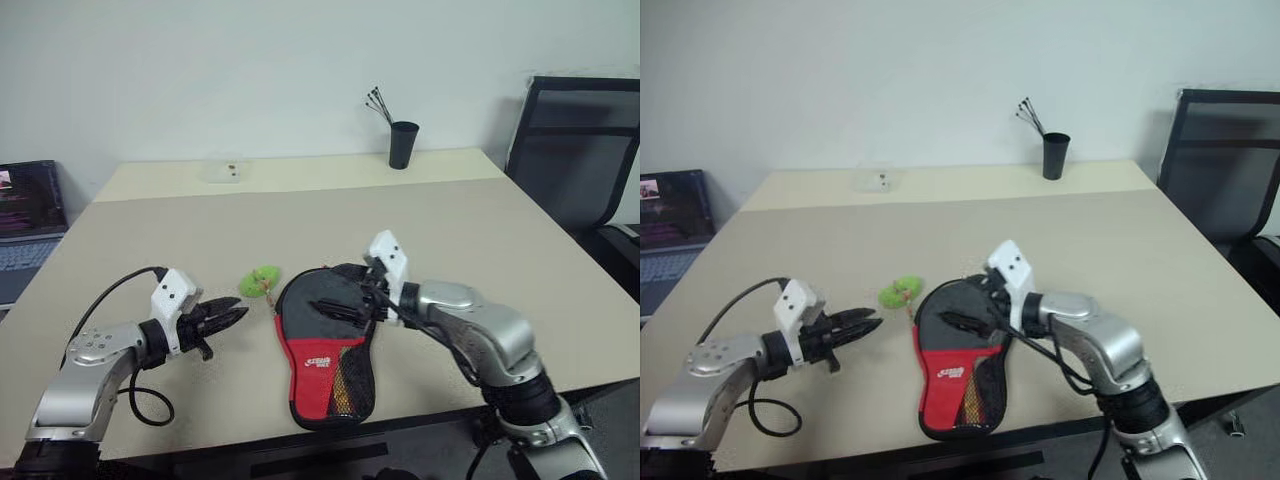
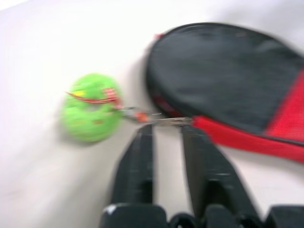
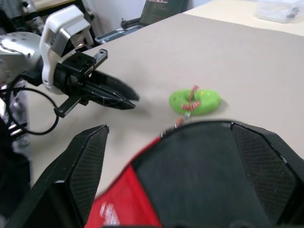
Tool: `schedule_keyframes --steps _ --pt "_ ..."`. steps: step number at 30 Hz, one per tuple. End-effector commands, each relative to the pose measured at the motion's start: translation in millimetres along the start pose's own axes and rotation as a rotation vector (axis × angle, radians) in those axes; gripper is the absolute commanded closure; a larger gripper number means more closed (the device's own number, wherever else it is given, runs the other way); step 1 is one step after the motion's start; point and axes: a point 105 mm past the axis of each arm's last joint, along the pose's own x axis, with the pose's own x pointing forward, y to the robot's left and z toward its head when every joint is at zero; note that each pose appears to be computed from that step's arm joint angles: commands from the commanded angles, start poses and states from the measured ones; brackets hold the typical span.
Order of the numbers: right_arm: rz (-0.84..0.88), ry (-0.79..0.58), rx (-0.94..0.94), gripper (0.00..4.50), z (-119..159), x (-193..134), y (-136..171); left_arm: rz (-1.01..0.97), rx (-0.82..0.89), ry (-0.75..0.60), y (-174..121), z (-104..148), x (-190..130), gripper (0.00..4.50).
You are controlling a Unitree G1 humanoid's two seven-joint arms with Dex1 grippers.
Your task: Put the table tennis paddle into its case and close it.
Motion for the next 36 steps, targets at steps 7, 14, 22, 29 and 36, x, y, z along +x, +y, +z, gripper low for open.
schedule_keyframes --steps 7,14,22,29,36 --pt "-0.041 -0.039 -0.08 0.0 3 13 4 0.12 -0.011 -0.06 16 15 18 0.15" --pt "-0.064 -0.01 -0.074 0.0 -5 16 -2 0.182 -0.144 -0.025 33 12 49 0.04" --pt "-0.082 0.004 -0.078 0.0 -9 18 -3 0.211 -0.303 0.059 50 -2 88 0.04" --pt "-0.103 0.016 -0.07 0.0 -11 17 -4 0.11 -0.332 0.129 36 -13 106 0.04" --pt "-0.089 0.062 -0.051 0.0 -21 13 0 0.096 -0.34 0.149 33 -22 102 0.04"
